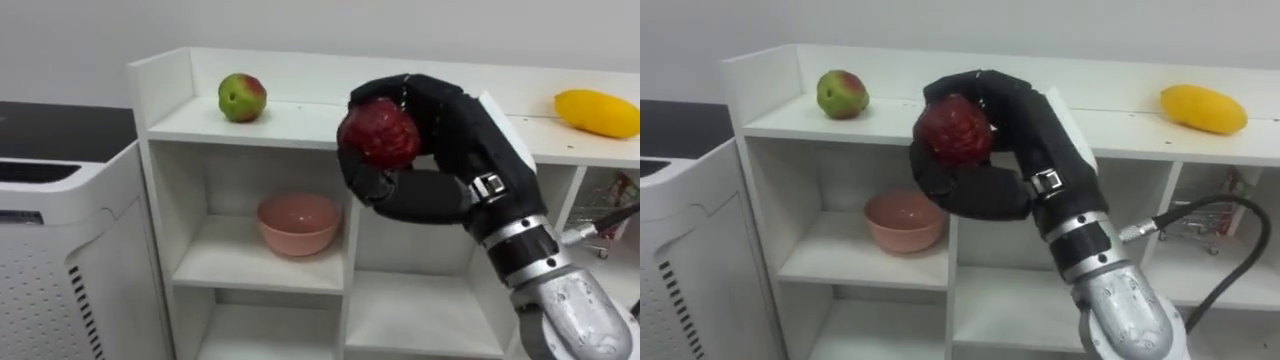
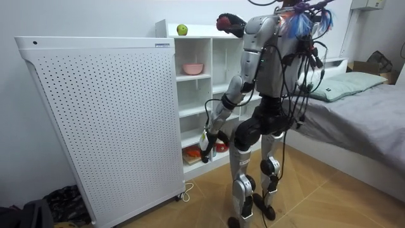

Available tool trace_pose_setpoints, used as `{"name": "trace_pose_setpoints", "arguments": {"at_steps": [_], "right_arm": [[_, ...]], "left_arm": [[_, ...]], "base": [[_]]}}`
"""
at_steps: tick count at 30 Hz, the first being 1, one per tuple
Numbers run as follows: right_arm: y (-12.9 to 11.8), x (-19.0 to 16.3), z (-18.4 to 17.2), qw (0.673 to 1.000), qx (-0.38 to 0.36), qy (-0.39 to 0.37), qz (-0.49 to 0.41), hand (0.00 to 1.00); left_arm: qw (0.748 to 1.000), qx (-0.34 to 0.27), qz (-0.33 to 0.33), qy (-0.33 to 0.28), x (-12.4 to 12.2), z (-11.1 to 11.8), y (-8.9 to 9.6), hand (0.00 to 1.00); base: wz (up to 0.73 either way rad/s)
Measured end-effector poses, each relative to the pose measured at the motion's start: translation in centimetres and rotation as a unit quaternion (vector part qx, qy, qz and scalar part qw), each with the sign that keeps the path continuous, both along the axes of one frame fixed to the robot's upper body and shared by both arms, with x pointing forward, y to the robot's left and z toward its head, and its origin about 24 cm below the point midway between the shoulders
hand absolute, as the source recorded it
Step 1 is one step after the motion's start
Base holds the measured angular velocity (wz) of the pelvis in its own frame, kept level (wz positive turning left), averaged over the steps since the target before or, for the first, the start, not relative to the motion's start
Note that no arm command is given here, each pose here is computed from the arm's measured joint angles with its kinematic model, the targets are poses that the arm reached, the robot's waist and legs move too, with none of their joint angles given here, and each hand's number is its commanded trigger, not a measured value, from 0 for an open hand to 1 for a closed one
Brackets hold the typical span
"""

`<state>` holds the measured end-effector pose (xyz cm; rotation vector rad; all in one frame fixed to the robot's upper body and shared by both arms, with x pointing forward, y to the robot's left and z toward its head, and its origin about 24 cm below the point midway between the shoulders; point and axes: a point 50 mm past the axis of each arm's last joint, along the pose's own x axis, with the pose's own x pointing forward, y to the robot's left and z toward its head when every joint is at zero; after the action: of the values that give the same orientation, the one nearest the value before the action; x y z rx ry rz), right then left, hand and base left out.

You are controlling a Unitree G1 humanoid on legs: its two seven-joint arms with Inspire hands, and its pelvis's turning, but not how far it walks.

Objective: Arrange fruit in the closet

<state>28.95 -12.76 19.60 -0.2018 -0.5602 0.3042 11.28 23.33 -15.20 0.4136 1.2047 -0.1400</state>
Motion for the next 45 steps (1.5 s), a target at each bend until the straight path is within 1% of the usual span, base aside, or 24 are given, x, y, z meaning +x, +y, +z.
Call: {"name": "trace_pose_setpoints", "arguments": {"at_steps": [2, 5, 7, 9, 12, 13, 14, 16, 17, 19, 21, 24, 26, 28, 29, 30, 31, 32, 34, 35, 37, 39, 42, 45], "right_arm": [[0.1, 0.1, -1.6, 0.999, -0.004, 0.032, 0.002, 1.00], [0.4, 1.0, -5.6, 0.993, 0.003, 0.118, 0.004, 1.00], [0.0, 1.9, -9.2, 0.980, 0.002, 0.199, -0.012, 1.00], [-0.4, 2.2, -11.3, 0.970, 0.000, 0.241, -0.026, 1.00], [-1.5, 2.4, -14.5, 0.949, 0.020, 0.312, -0.046, 1.00], [-2.0, 2.3, -15.8, 0.937, 0.038, 0.342, -0.055, 1.00], [-2.3, 2.3, -16.3, 0.931, 0.051, 0.356, -0.060, 1.00], [-3.0, 2.2, -18.1, 0.905, 0.112, 0.405, -0.066, 1.00], [-3.1, 2.2, -18.5, 0.899, 0.124, 0.415, -0.068, 1.00], [-3.5, 2.8, -19.4, 0.872, 0.182, 0.448, -0.074, 1.00], [-3.8, 3.4, -19.4, 0.861, 0.209, 0.456, -0.079, 1.00], [-4.1, 4.1, -19.1, 0.835, 0.287, 0.463, -0.076, 1.00], [-4.4, 4.6, -18.7, 0.824, 0.320, 0.460, -0.077, 1.00], [-5.2, 5.1, -18.4, 0.795, 0.390, 0.458, -0.082, 1.00], [-5.5, 5.3, -18.4, 0.787, 0.407, 0.456, -0.085, 1.00], [-6.0, 5.5, -18.2, 0.772, 0.440, 0.451, -0.088, 1.00], [-6.4, 5.7, -17.8, 0.760, 0.469, 0.442, -0.088, 1.00], [-6.5, 5.9, -17.6, 0.754, 0.481, 0.438, -0.089, 1.00], [-6.9, 6.6, -16.9, 0.732, 0.523, 0.427, -0.090, 1.00], [-7.1, 6.7, -16.8, 0.727, 0.532, 0.424, -0.091, 1.00], [-7.6, 7.0, -16.1, 0.712, 0.564, 0.409, -0.085, 1.00], [-7.6, 7.6, -15.2, 0.703, 0.583, 0.401, -0.074, 1.00], [-7.5, 8.6, -13.1, 0.701, 0.602, 0.379, -0.050, 1.00], [-7.9, 9.0, -12.3, 0.691, 0.622, 0.367, -0.050, 1.00]], "left_arm": [[1.000, 0.004, 0.000, -0.002, 0.0, 0.0, 0.0, 0.00], [1.000, 0.002, 0.012, -0.007, 0.5, 0.0, -0.2, 0.00], [1.000, 0.000, 0.014, -0.016, 1.3, 0.1, -0.6, 0.00], [0.999, -0.009, 0.025, -0.022, 1.7, 0.1, -0.8, 0.00], [0.999, -0.010, 0.048, -0.021, 1.8, 0.0, -0.7, 0.00], [0.998, -0.009, 0.059, -0.024, 1.8, 0.0, -0.7, 0.00], [0.997, -0.010, 0.066, -0.028, 2.0, 0.0, -0.6, 0.00], [0.995, -0.012, 0.085, -0.042, 2.6, 0.2, -0.7, 0.00], [0.995, -0.013, 0.087, -0.045, 2.8, 0.3, -0.8, 0.00], [0.994, -0.013, 0.090, -0.064, 4.2, 0.7, -1.1, 0.00], [0.993, -0.021, 0.094, -0.075, 5.1, 0.9, -2.0, 0.00], [0.991, -0.016, 0.097, -0.086, 6.0, 1.2, -2.1, 0.00], [0.991, -0.014, 0.093, -0.090, 6.5, 1.4, -2.4, 0.00], [0.991, -0.013, 0.092, -0.100, 7.4, 1.7, -2.6, 0.00], [0.990, -0.012, 0.092, -0.103, 7.6, 1.8, -2.6, 0.00], [0.989, -0.012, 0.096, -0.109, 8.0, 2.0, -2.7, 0.00], [0.988, -0.012, 0.103, -0.114, 8.3, 2.2, -2.6, 0.00], [0.987, -0.012, 0.109, -0.116, 8.4, 2.2, -2.6, 0.00], [0.983, -0.017, 0.141, -0.117, 8.3, 2.2, -2.4, 0.00], [0.982, -0.018, 0.149, -0.117, 8.2, 2.2, -2.3, 0.00], [0.975, -0.030, 0.186, -0.114, 8.0, 2.1, -2.2, 0.00], [0.972, -0.034, 0.203, -0.112, 7.9, 2.1, -1.9, 0.00], [0.973, -0.023, 0.205, -0.105, 7.6, 1.9, -1.6, 0.00], [0.976, -0.011, 0.199, -0.090, 7.1, 1.7, -1.7, 0.00]], "base": [[0.06], [0.08], [0.12], [0.04], [0.00], [0.00], [0.06], [0.00], [0.04], [0.11], [0.02], [0.02], [0.16], [0.17], [0.21], [0.19], [0.16], [0.04], [-0.03], [0.03], [0.06], [0.05], [0.01], [0.05]]}}
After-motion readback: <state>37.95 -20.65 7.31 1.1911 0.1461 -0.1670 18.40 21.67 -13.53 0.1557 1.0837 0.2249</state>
